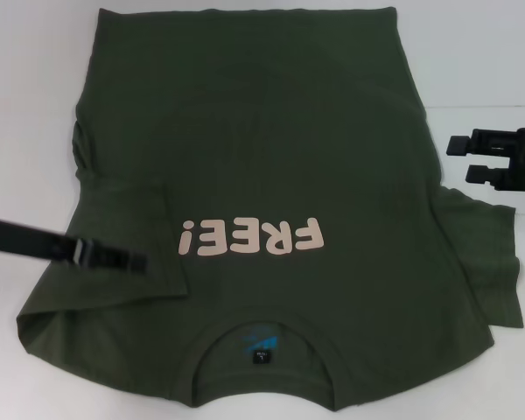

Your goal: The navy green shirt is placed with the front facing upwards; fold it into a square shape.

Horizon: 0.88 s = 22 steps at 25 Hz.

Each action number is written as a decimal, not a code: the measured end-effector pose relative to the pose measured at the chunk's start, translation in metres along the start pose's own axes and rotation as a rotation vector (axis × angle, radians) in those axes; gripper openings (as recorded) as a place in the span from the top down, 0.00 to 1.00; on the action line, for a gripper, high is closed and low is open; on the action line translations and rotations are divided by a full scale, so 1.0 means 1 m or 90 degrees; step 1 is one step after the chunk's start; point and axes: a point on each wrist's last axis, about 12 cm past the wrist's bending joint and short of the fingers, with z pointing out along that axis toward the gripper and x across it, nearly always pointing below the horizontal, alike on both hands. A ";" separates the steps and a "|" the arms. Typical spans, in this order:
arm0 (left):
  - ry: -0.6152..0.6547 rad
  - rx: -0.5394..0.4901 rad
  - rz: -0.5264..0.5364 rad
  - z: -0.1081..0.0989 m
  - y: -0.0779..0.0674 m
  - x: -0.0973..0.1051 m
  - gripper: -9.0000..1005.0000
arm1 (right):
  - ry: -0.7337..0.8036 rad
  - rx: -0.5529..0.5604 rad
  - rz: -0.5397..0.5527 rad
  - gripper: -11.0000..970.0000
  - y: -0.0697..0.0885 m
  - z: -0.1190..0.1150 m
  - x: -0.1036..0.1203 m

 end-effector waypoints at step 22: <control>-0.248 0.200 0.227 -0.008 -0.013 0.066 0.35 | 0.050 0.027 -0.175 0.17 -0.007 -0.014 0.004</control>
